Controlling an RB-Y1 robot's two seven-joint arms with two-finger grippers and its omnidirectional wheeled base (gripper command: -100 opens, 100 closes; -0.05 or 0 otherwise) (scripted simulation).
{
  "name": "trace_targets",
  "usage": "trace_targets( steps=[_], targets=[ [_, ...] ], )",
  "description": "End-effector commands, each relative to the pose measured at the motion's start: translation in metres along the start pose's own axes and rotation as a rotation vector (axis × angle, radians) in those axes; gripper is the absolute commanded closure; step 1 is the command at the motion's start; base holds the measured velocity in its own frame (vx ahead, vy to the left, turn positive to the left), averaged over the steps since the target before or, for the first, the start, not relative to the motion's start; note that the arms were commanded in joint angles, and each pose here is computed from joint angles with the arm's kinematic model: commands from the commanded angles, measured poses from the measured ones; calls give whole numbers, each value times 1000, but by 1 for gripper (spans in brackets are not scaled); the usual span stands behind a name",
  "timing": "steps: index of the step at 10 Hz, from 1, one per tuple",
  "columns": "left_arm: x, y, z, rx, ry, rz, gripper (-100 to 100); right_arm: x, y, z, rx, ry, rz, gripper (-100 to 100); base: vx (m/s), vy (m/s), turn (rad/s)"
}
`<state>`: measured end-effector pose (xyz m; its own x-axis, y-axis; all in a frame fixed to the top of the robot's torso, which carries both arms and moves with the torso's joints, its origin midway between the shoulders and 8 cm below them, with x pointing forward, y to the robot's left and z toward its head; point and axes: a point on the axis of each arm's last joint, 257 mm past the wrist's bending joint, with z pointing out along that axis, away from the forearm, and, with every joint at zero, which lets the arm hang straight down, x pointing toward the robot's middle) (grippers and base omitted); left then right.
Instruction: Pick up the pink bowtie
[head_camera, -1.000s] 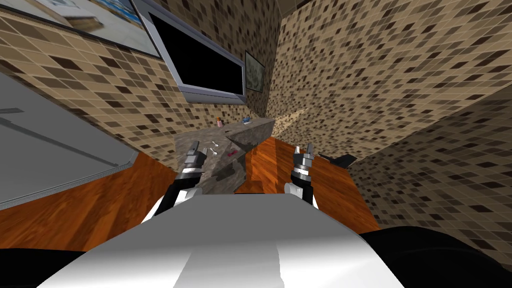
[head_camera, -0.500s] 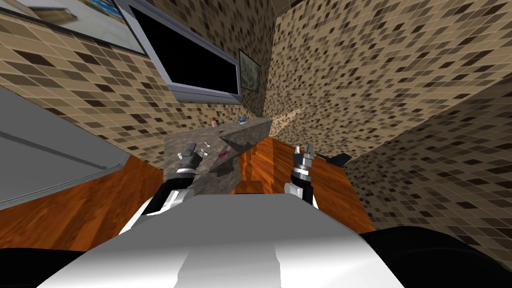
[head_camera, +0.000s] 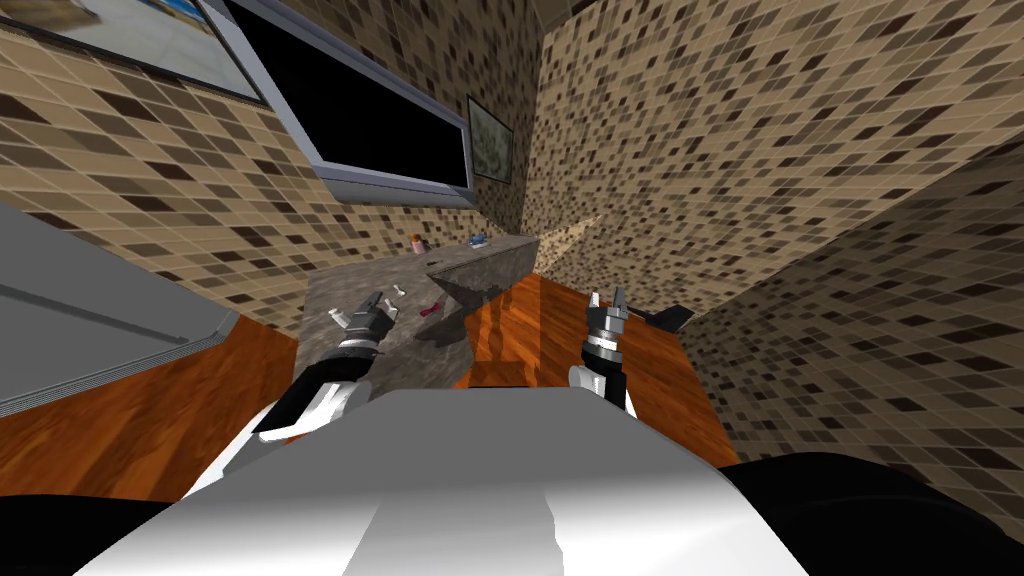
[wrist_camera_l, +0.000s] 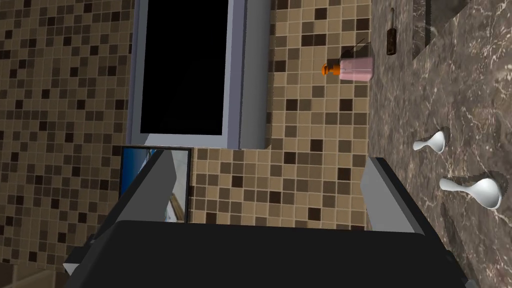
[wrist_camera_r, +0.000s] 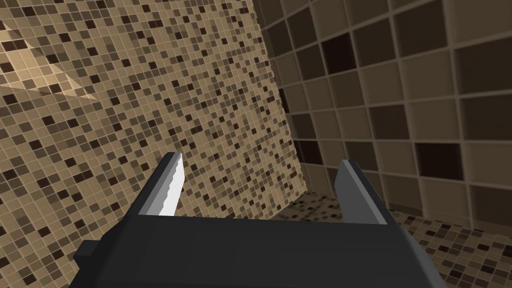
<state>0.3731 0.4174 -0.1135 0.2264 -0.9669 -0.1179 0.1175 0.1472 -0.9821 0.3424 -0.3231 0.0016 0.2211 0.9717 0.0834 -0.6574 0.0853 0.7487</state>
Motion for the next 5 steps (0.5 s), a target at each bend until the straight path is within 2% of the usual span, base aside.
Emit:
trace_targets(
  steps=[1, 2, 3, 4, 5],
  targets=[
    [-16, 14, -1, -56, -21, -12, -100, 0, 0, 0, 0, 0, 0, 0, 56, -166, -34],
    [-16, 16, -1, -65, -21, -12, -100, 0, 0, 0, 0, 0, 0, 0, 38, -105, -9],
    [-29, 23, -3, -100, -40, -24, -100, 0, 0, 0, 0, 0, 0, 0, 37, -95, -40],
    [-29, 27, -3, -113, -41, -24, -100, 0, 0, 0, 0, 0, 0, 0, 33, -89, -15],
    [-42, 33, -5, -143, -60, -36, -100, 0, 0, 0, 0, 0, 0, 0, 35, -115, -34]
  ],
)
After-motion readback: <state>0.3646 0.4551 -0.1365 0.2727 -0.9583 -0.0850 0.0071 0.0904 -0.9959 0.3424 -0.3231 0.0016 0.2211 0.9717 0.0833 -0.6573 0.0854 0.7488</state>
